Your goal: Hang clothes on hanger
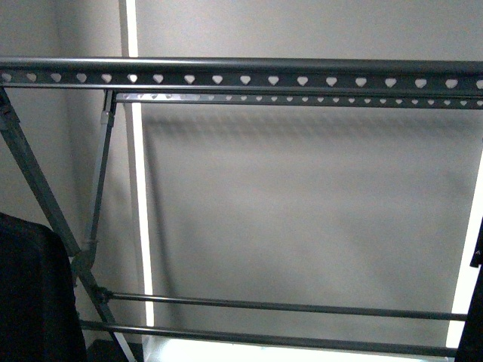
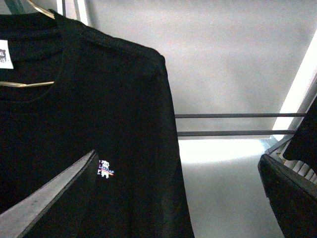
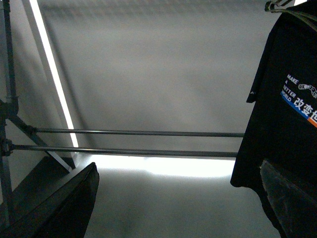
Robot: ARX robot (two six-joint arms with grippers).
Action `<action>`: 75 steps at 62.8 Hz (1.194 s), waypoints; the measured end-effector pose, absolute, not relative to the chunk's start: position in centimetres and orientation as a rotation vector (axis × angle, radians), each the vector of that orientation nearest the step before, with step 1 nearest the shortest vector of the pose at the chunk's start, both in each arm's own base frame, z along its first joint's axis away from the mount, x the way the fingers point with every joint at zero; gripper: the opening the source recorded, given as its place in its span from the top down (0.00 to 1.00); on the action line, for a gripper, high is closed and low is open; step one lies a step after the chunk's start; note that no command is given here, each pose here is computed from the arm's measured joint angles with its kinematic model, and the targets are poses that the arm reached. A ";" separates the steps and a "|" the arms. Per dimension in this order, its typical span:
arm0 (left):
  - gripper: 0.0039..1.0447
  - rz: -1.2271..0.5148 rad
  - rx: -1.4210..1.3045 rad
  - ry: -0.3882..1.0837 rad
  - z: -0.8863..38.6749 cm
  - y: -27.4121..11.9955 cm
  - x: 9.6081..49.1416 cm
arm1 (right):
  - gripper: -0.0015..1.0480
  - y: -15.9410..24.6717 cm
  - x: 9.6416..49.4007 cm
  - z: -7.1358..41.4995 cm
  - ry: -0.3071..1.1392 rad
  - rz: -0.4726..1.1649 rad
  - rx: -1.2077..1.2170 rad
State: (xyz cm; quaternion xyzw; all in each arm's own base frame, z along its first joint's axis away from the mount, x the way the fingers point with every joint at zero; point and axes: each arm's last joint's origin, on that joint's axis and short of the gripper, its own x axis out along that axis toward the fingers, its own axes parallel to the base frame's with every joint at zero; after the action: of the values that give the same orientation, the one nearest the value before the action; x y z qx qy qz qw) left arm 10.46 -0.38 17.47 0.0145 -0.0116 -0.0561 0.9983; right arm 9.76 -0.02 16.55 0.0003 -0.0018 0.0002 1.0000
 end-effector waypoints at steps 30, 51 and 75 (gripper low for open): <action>0.06 0.507 -0.409 0.336 28.0 -5.3 28.8 | 0.07 0.0 9.8 16.5 -0.003 -0.002 0.001; 0.06 0.651 -0.726 0.332 27.5 -6.0 36.0 | 0.07 0.0 9.8 16.5 -0.004 -0.002 0.001; 0.46 0.731 -0.698 0.247 26.5 -3.7 39.7 | 0.07 0.0 9.8 16.5 -0.004 -0.002 0.001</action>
State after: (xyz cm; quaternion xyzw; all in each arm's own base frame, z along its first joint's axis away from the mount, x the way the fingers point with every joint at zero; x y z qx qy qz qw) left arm 39.72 -3.68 26.53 -0.3336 0.1180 0.3490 0.8677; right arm 9.76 -0.03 16.55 0.0003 -0.0018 -0.0010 1.0000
